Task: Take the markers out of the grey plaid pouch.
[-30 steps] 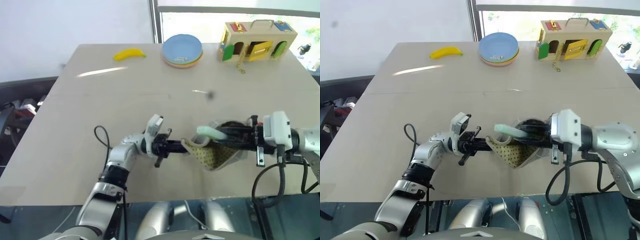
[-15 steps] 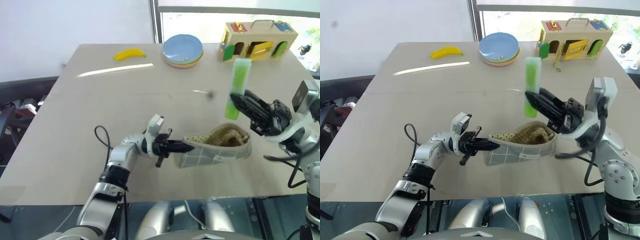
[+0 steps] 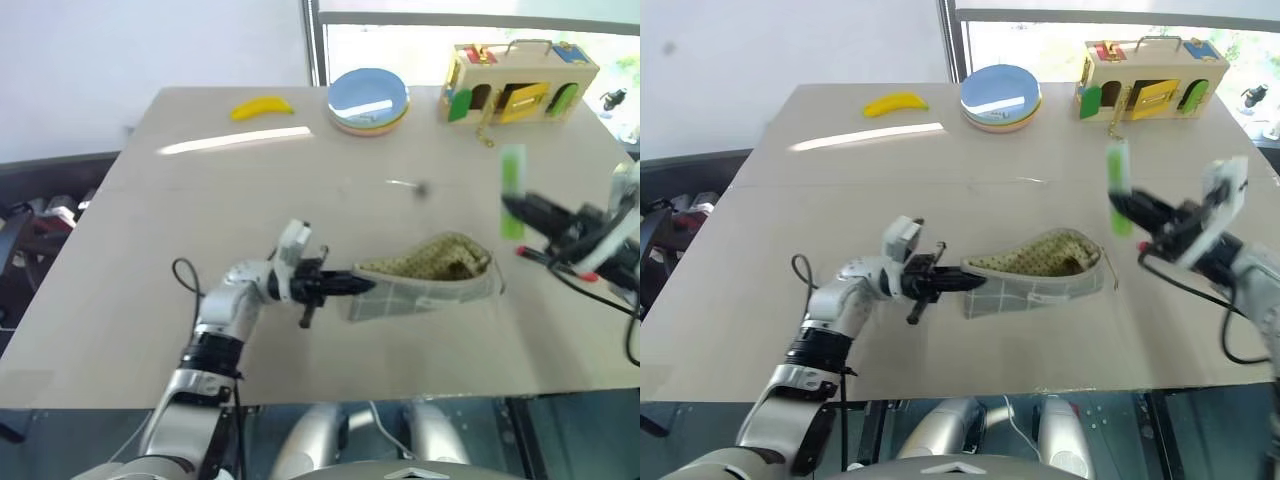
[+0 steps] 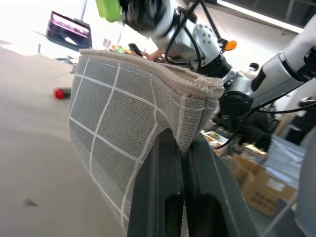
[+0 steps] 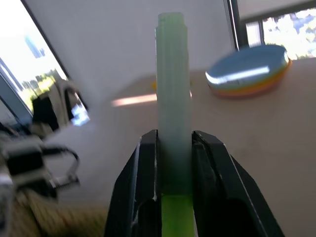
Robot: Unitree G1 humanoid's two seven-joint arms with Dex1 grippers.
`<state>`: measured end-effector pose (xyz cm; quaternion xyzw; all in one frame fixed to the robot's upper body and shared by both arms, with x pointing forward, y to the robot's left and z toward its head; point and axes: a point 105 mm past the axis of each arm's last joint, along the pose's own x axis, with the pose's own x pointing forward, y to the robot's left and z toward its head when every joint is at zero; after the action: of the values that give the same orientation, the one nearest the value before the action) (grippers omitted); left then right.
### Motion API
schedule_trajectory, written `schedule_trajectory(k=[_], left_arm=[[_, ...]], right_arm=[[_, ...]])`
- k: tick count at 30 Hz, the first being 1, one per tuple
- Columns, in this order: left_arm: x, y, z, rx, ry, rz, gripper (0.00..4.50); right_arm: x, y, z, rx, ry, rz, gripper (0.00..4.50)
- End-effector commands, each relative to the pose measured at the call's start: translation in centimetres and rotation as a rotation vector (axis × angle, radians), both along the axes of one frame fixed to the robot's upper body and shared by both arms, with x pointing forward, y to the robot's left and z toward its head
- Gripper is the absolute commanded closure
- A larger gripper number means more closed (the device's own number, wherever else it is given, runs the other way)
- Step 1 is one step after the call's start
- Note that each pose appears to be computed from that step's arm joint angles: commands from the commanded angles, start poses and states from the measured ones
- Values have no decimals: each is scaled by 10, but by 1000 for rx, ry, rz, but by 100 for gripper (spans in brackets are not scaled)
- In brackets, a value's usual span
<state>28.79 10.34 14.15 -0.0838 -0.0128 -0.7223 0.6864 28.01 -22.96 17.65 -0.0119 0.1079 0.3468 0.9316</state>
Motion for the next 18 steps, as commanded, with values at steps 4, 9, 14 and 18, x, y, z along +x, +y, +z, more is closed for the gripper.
schedule_trajectory(k=[4,9,14,18], left_arm=[[11,30,16,87,-136,193,450],[23,46,10,166,-198,347,450],[38,53,15,201,-349,489,418],[47,60,18,262,-490,570,263]], right_arm=[[-4,-31,-49,-405,125,13,419],[12,-30,-45,-461,25,14,242],[28,-31,-25,-402,-100,-55,28],[22,-23,-5,-198,-142,-54,26]])
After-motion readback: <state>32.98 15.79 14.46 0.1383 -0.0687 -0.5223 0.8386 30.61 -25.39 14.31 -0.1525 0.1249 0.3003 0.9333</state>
